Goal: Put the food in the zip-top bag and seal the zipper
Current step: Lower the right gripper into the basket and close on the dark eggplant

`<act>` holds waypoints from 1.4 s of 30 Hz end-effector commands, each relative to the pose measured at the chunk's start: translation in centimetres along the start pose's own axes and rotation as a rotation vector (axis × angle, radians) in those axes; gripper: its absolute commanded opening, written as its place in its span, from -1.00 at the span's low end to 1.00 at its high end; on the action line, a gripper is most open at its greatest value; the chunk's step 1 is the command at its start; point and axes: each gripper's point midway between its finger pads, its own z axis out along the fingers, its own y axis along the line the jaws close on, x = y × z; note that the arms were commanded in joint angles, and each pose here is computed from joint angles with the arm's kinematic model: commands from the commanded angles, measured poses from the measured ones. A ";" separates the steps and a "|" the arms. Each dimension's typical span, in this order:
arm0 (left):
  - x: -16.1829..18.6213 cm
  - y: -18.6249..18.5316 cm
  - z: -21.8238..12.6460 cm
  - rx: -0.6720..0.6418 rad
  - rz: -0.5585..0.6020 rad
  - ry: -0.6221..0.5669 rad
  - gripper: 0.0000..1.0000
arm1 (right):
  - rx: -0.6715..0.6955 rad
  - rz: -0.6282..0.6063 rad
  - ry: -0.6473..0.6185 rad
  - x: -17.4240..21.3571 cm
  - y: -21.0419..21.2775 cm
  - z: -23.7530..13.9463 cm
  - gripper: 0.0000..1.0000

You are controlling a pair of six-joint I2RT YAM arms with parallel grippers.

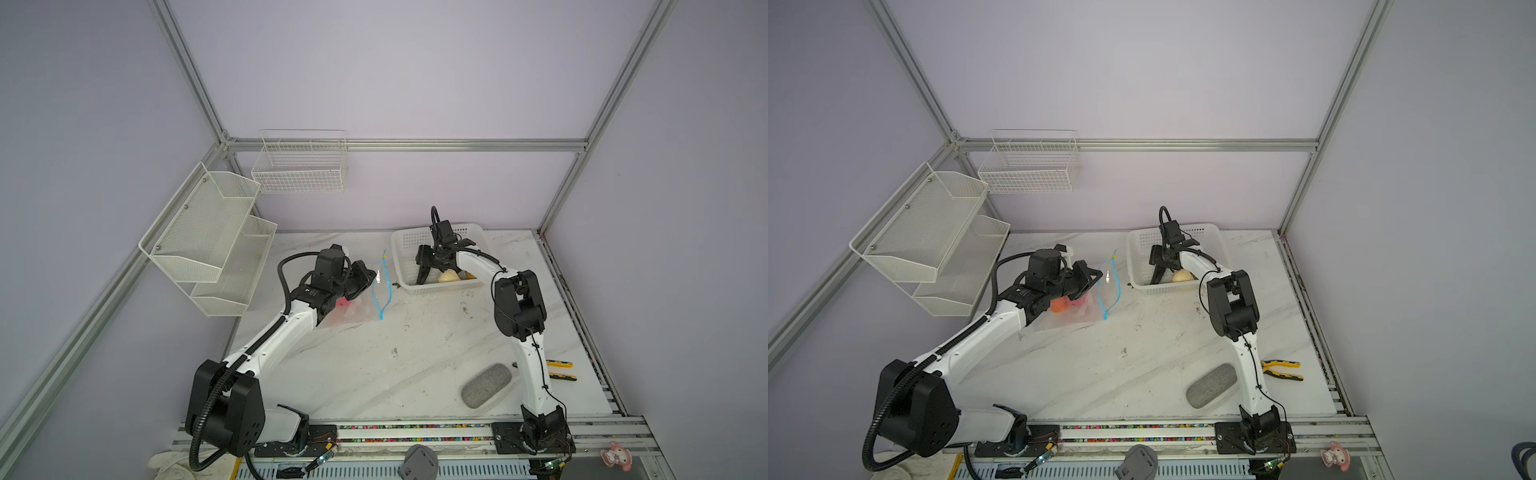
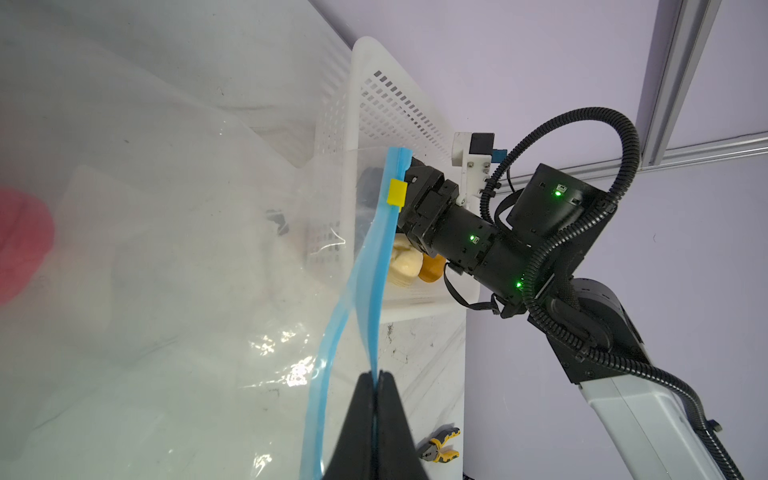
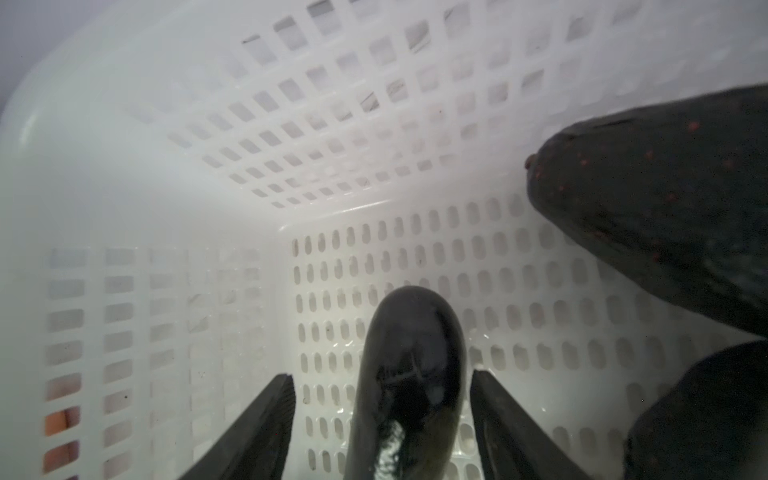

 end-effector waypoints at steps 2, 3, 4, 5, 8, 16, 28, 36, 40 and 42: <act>0.3 0.2 -0.1 0.024 0.030 0.004 -1.00 | 0.055 0.016 0.016 0.3 -1.3 0.7 0.40; 0.4 0.3 0.0 0.024 0.030 0.008 -1.00 | 0.058 0.012 0.018 0.3 -1.3 1.0 0.40; 0.4 0.2 -0.1 0.026 0.030 0.008 -1.00 | 0.063 0.009 0.020 0.3 -1.4 1.2 0.39; 0.4 0.3 0.0 0.024 0.030 0.009 -1.00 | 0.067 0.005 0.020 0.2 -1.5 1.4 0.40; 0.4 0.3 0.0 0.024 0.029 0.008 -1.00 | 0.080 -0.004 0.034 0.2 -1.7 2.2 0.37; 0.3 0.5 0.0 0.023 0.027 0.006 -1.00 | 0.037 -0.007 0.063 0.3 -0.7 3.2 0.22; 0.1 0.6 -0.1 0.022 0.025 0.005 -1.00 | 0.009 -0.003 0.070 0.2 -0.2 3.8 -0.06; 0.2 0.6 -0.1 0.022 0.024 0.008 -1.00 | -0.007 -0.005 0.077 0.3 0.0 3.7 -0.10; 0.1 0.7 -0.1 0.021 0.025 0.005 -1.00 | -0.010 0.007 0.081 0.4 0.0 3.9 -0.10; 0.2 0.6 -0.1 0.022 0.025 0.005 -1.00 | -0.020 0.012 0.090 0.6 0.1 4.1 -0.10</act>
